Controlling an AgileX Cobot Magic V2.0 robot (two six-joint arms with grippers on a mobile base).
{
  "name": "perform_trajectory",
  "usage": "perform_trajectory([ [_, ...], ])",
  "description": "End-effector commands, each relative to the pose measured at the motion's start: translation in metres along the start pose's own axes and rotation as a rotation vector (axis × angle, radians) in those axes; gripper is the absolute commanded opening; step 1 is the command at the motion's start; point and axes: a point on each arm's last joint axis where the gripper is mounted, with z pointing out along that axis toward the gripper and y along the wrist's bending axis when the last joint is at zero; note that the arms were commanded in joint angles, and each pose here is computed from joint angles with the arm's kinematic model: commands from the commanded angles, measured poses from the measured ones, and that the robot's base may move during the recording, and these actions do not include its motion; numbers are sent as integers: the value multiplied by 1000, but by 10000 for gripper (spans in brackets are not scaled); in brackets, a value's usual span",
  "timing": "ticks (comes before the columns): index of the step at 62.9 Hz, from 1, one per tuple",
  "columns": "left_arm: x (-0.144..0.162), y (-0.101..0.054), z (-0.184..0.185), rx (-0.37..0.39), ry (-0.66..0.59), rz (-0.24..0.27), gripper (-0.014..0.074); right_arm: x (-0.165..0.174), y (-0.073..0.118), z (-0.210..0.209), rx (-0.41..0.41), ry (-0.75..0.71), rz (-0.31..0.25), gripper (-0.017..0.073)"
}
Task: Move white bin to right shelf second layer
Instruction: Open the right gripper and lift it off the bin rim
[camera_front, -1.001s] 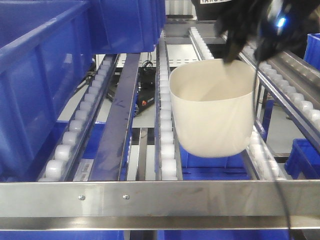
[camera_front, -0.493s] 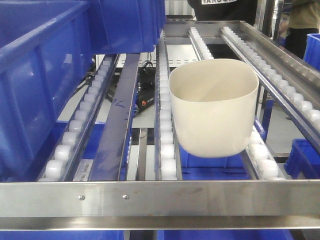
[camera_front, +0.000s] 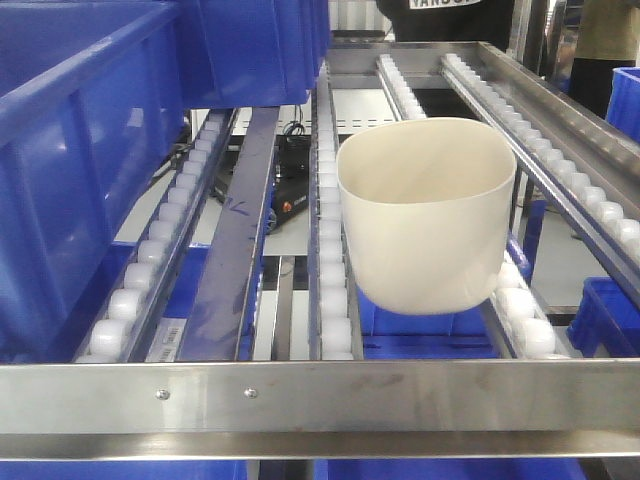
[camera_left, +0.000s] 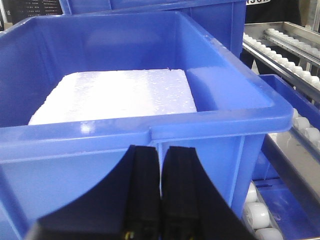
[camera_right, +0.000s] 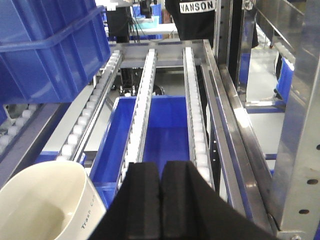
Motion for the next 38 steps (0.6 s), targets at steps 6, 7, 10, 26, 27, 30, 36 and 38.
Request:
perform_trajectory([
  [6, 4, 0, 0, -4, -61, -9, 85, -18, 2, -1, -12, -128, -4, 47],
  [7, 4, 0, 0, -4, -61, -9, 85, -18, 2, -1, -12, -128, -4, 47],
  [10, 4, 0, 0, -4, -61, -9, 85, -18, 2, -1, -12, -128, -4, 47],
  [26, 4, 0, 0, -4, -61, -9, 85, -19, 2, -2, -13, -139, -5, 47],
  [27, 4, 0, 0, -4, -61, -9, 85, -19, 2, -2, -13, -137, -5, 47],
  [30, 4, 0, 0, -4, -61, -9, 85, -18, 2, -3, -13, -124, -5, 47],
  [36, 4, 0, 0, -4, -61, -9, 85, -15, 1, -18, -9, -121, -5, 47],
  [38, 4, 0, 0, -4, -61, -9, 85, -11, 1, -23, -8, -122, -7, 47],
])
